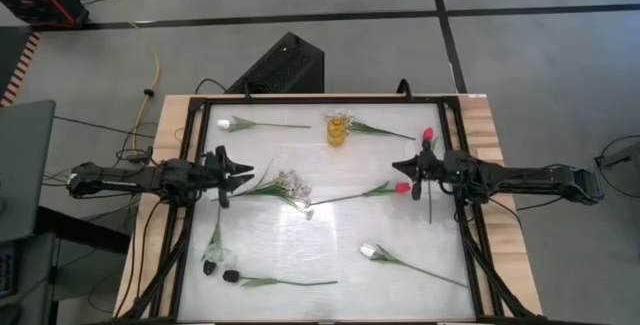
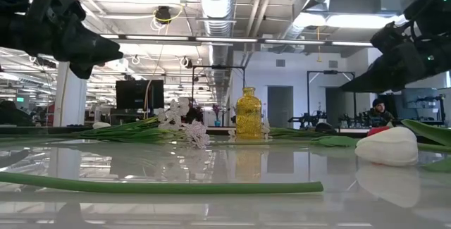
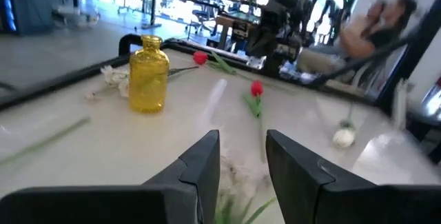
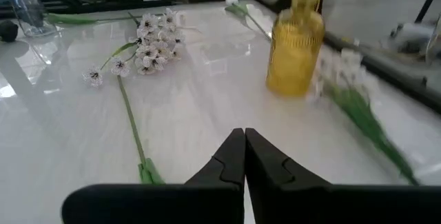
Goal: Sort flowers into vase by color
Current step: Put the top red tulip into the yellow vase
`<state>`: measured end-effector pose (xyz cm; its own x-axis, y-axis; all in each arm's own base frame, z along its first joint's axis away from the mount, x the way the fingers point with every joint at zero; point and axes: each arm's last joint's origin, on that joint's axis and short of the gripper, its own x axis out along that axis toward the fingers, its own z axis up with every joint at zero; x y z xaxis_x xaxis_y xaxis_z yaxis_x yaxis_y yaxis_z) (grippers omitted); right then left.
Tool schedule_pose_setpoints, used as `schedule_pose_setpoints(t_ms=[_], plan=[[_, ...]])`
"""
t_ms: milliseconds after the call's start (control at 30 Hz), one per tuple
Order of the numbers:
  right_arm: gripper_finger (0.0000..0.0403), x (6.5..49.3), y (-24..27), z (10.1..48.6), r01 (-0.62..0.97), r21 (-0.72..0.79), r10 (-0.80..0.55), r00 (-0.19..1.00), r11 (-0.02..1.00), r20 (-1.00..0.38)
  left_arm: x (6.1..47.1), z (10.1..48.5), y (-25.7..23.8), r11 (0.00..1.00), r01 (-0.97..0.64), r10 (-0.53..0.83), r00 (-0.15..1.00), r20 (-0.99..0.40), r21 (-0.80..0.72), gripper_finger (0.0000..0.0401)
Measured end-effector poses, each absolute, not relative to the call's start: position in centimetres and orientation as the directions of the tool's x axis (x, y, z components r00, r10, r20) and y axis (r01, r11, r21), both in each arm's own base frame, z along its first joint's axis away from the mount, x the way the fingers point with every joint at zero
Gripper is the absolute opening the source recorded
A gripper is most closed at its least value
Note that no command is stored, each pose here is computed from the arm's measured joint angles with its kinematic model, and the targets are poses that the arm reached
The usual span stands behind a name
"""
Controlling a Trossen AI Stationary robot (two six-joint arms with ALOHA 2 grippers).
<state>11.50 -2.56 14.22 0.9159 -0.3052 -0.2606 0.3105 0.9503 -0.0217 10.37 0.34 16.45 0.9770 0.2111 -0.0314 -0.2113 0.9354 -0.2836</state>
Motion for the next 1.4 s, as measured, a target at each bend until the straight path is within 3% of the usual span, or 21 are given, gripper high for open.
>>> schedule_pose_setpoints(t_ms=[233,367,500,600,733,867,1067,1167,1400], plan=[[0.0033,11.8,-2.6,16.3,0.315,0.158,-0.31,0.949,0.936,-0.054,10.3,16.5,0.7,0.873,-0.332,0.347,0.938,-0.025,-0.356,0.0107],[0.0033,12.1,-2.7,19.0,0.308,0.276,-0.315,0.949,0.91,-0.02,10.3,16.9,0.6,0.898,-0.293,0.316,0.949,0.016,-0.328,0.0107],[0.0033,12.6,-2.9,21.0,0.399,0.357,-0.323,0.911,0.844,-0.255,10.4,17.9,0.4,0.945,-0.185,0.222,0.969,0.11,-0.27,0.0107],[0.0033,13.0,-3.3,21.8,0.561,0.378,-0.358,0.798,0.736,-0.485,10.4,18.3,0.1,0.972,-0.101,0.134,0.979,0.151,-0.211,0.0107],[0.0033,13.6,-4.3,22.7,0.748,0.316,-0.402,0.605,0.584,-0.688,10.4,18.2,0.0,0.979,-0.073,0.102,0.984,0.145,-0.19,0.0107],[0.0036,14.5,-5.8,23.7,0.861,0.237,-0.409,0.434,0.45,-0.803,10.4,17.9,0.0,0.966,-0.066,0.099,0.988,0.119,-0.251,0.0107],[0.0056,15.6,-7.9,23.5,0.942,0.091,-0.339,0.205,0.324,-0.918,10.4,17.8,-0.2,0.967,0.0,0.028,0.994,0.105,-0.254,0.0107],[0.008,15.8,-8.8,22.9,0.966,0.055,-0.29,0.13,0.252,-0.948,10.4,17.9,-0.3,0.962,0.045,-0.013,0.993,0.119,-0.271,0.0107],[0.0167,15.2,-9.4,19.9,0.975,-0.102,-0.128,-0.078,0.197,-0.989,10.4,17.9,-0.4,0.952,0.066,-0.031,0.992,0.121,-0.298,0.0108]])
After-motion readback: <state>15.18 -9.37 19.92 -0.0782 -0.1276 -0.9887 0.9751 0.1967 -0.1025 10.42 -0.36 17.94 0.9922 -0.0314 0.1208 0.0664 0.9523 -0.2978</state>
